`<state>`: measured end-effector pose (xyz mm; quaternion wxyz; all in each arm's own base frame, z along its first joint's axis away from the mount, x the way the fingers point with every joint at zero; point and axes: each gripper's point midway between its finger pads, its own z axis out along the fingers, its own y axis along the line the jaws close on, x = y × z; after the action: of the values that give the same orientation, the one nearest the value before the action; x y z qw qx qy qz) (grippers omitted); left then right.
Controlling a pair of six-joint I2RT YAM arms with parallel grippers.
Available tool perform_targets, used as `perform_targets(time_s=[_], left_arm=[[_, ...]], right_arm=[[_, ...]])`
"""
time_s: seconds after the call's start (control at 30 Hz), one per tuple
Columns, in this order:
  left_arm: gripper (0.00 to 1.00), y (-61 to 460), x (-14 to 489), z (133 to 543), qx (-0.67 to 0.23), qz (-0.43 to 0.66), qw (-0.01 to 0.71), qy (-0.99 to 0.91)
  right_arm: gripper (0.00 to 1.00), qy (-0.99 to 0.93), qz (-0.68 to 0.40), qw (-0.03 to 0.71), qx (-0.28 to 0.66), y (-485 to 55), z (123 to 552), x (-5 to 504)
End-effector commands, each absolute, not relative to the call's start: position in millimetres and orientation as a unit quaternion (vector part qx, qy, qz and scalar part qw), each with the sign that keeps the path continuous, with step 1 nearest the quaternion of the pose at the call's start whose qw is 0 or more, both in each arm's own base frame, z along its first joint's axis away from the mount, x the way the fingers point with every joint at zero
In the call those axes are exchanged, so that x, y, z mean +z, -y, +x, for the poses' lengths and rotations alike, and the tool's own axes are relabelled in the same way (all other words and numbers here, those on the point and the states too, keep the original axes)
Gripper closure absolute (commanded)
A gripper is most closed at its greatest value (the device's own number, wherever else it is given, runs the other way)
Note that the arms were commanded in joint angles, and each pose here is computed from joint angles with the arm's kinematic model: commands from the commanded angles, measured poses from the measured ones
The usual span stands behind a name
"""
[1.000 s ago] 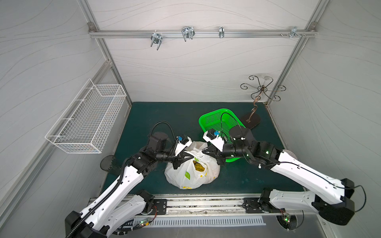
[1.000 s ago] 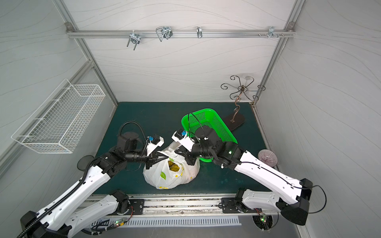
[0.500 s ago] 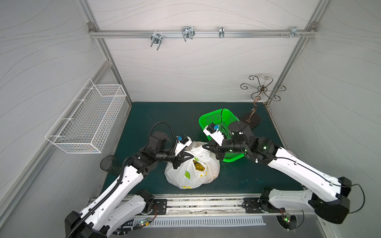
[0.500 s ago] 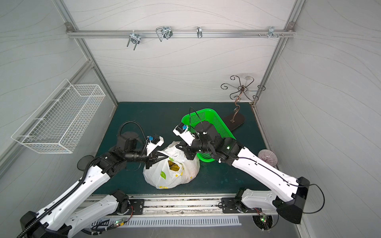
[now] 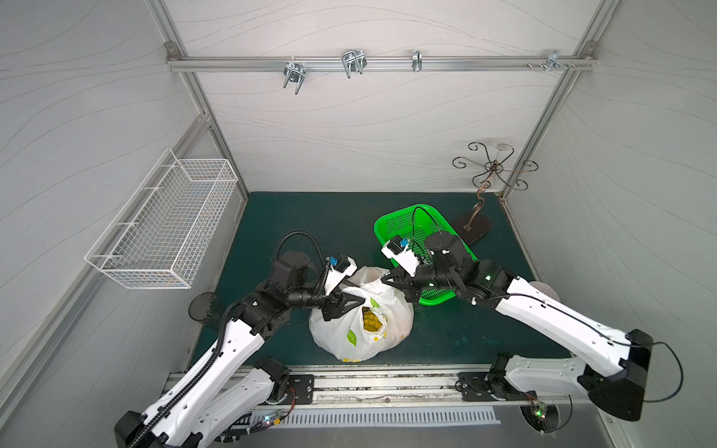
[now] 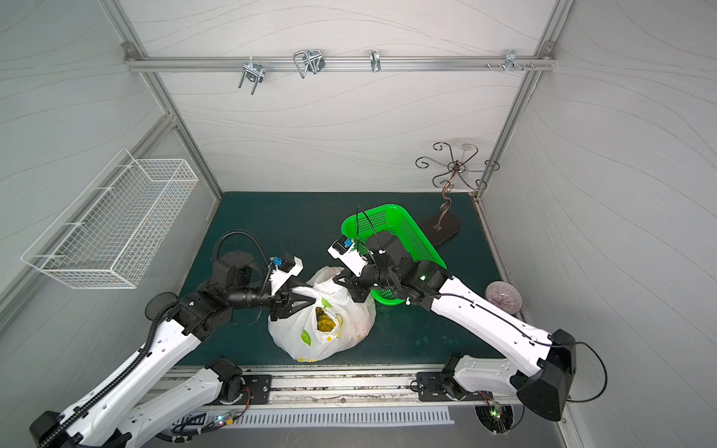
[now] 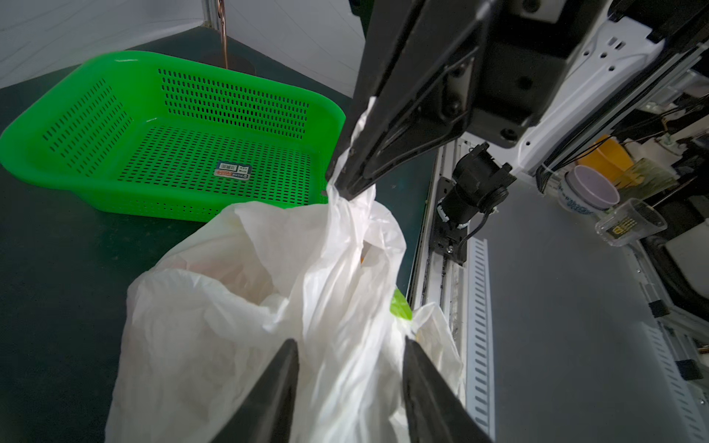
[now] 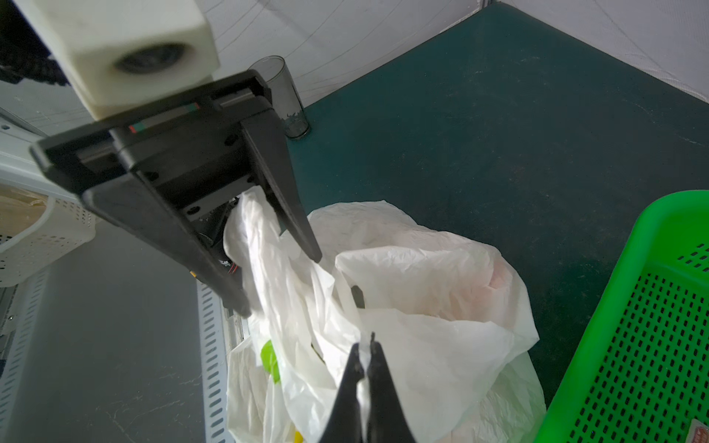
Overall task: Place the pineapple into a plastic bag & tie a knot
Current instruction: Cross the plastic bag at the center of the board.
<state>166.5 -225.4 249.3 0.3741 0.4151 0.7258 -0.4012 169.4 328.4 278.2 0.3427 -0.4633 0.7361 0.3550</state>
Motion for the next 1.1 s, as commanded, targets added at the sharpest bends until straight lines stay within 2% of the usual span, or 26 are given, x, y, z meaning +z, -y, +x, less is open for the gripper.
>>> perform_targets(time_s=[0.0,0.1,0.17,0.2,0.27,0.33,0.43,0.67,0.9,1.07], left_arm=[[0.5,225,256,158,-0.416,0.42,0.373,-0.715],[0.49,225,258,155,-0.424,0.418,0.369,-0.714],[0.53,226,258,155,-0.426,0.418,0.367,-0.714],[0.58,226,259,156,-0.426,0.418,0.367,-0.714],[0.77,227,258,156,-0.423,0.422,0.363,-0.715],[0.89,226,258,156,-0.421,0.425,0.36,-0.716],[1.0,225,262,156,-0.413,0.428,0.366,-0.716],[1.0,223,285,156,-0.409,0.429,0.382,-0.709],[0.94,221,289,156,-0.404,0.429,0.385,-0.71],[0.85,222,284,155,-0.405,0.43,0.377,-0.713]], right_arm=[[1.0,-0.726,-0.463,0.354,0.366,-330,171,293],[1.0,-0.724,-0.465,0.353,0.367,-331,172,294],[1.0,-0.724,-0.465,0.352,0.368,-332,172,294],[1.0,-0.724,-0.466,0.351,0.369,-332,171,293],[1.0,-0.724,-0.466,0.352,0.368,-332,172,293],[1.0,-0.723,-0.465,0.353,0.368,-331,172,295],[1.0,-0.723,-0.465,0.356,0.368,-328,172,297],[1.0,-0.73,-0.462,0.354,0.359,-323,175,292],[1.0,-0.731,-0.462,0.353,0.357,-323,176,290],[1.0,-0.731,-0.462,0.352,0.359,-324,176,292]])
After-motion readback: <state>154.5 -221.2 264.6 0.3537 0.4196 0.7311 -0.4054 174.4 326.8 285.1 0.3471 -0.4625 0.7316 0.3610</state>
